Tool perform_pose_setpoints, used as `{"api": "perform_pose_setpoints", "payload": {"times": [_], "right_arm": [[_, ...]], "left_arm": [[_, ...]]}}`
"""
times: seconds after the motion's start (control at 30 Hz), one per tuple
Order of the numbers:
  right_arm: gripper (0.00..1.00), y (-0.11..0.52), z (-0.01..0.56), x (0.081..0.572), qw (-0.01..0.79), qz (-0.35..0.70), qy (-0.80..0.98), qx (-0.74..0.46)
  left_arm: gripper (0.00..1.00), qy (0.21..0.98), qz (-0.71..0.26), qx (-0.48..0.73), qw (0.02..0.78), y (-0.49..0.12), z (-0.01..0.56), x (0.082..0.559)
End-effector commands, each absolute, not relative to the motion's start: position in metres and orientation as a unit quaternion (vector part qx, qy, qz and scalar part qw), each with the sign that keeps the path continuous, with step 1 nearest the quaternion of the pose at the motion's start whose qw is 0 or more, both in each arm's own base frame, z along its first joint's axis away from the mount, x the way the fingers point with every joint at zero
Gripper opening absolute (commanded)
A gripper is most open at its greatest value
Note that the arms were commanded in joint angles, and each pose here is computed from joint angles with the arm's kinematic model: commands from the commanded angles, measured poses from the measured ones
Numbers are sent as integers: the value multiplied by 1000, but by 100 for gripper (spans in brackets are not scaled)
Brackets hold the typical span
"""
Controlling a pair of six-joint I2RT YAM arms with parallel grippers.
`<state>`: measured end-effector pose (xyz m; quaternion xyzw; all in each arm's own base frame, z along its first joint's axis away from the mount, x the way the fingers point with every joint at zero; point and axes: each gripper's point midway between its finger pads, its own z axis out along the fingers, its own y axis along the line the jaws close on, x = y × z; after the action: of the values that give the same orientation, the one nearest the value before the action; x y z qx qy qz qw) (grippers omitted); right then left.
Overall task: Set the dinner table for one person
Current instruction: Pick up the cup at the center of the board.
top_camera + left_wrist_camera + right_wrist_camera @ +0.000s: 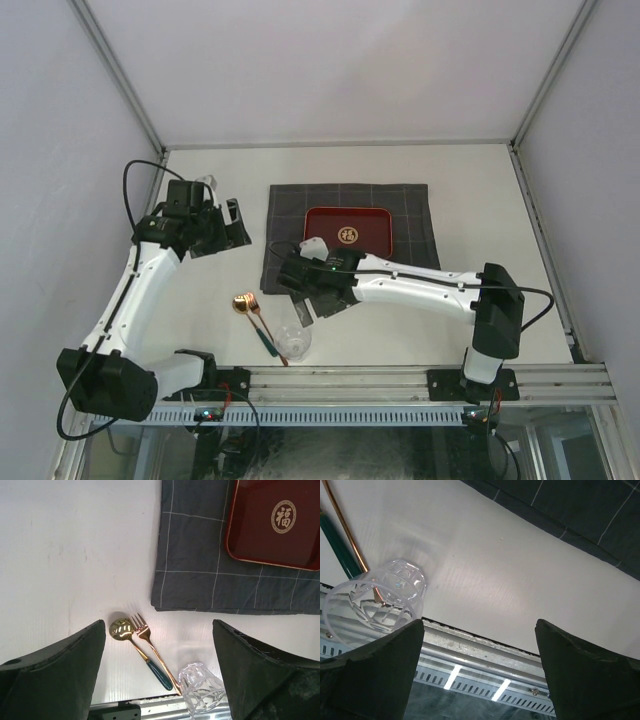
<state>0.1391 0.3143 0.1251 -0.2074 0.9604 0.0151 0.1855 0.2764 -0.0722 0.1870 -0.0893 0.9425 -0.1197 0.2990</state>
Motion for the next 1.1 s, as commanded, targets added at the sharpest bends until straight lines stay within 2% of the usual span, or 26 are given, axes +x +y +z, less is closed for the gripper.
{"api": "perform_pose_setpoints", "payload": {"times": [0.0, 0.57, 0.8, 1.07], "right_arm": [[93, 316, 143, 139, 205, 2, 956, -211], [93, 346, 133, 103, 174, 50, 953, -244], [97, 358, 120, 100, 166, 61, 951, -253], [93, 363, 104, 101, 152, 54, 952, -260]], "left_arm": [[91, 938, -111, -87, 318, -64, 195, 285], [91, 940, -116, -86, 310, -65, 189, 285], [91, 939, -115, -86, 313, -64, 190, 284], [91, 940, -117, -86, 310, -64, 189, 283]]}}
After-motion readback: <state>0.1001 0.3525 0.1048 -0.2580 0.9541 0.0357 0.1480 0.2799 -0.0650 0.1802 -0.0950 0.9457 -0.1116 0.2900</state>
